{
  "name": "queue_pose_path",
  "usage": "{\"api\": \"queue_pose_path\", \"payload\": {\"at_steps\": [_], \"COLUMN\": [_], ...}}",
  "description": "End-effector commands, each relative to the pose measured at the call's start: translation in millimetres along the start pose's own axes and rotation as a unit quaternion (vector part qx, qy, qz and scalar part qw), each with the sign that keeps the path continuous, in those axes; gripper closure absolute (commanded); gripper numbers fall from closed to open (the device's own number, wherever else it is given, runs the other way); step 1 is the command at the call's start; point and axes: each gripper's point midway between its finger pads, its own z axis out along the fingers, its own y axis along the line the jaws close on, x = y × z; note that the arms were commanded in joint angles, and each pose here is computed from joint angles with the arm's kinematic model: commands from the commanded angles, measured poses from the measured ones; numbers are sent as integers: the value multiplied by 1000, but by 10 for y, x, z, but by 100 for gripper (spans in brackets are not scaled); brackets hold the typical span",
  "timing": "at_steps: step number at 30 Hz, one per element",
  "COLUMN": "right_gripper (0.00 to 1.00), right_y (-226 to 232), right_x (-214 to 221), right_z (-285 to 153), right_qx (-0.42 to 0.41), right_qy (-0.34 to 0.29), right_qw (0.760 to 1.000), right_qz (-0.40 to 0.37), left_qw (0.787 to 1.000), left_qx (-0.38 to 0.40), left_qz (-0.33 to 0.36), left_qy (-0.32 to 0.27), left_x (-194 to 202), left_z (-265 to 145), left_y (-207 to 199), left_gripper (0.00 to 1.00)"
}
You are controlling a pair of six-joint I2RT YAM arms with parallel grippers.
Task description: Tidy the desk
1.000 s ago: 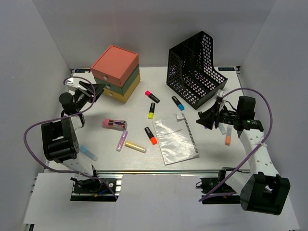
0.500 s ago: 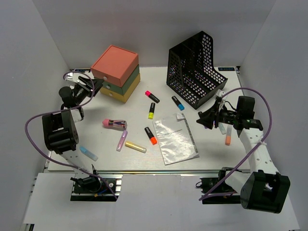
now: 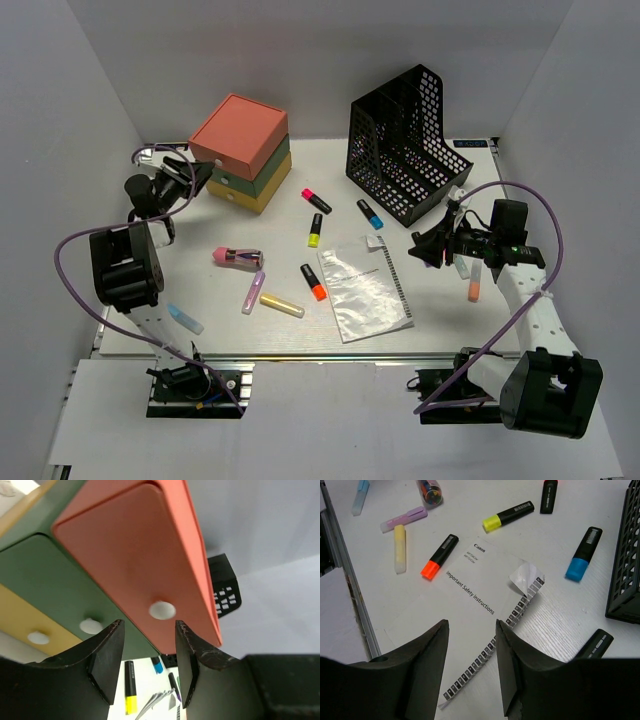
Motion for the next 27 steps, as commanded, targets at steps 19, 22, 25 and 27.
{"api": "queue_pose_path", "payload": {"at_steps": [19, 22, 25, 27], "right_gripper": [52, 52, 52, 52], "right_y": [-46, -41, -40, -41], "right_x": [23, 20, 12, 20], "right_z": [13, 12, 9, 12], "right_qx": [6, 6, 6, 6], "right_qy": [4, 3, 3, 3], "right_qw": [1000, 1000, 1000, 1000], "right_qz": [-6, -6, -8, -6], "left_qw": [999, 999, 999, 999], "left_qx": [-8, -12, -16, -16], "left_qz": [9, 7, 5, 4], "left_qy": [-32, -38, -39, -38], "left_x": [-50, -65, -62, -55], "left_z": [272, 273, 270, 266], "left_y": [-168, -148, -129, -122], "left_gripper": [43, 47, 51, 55]}}
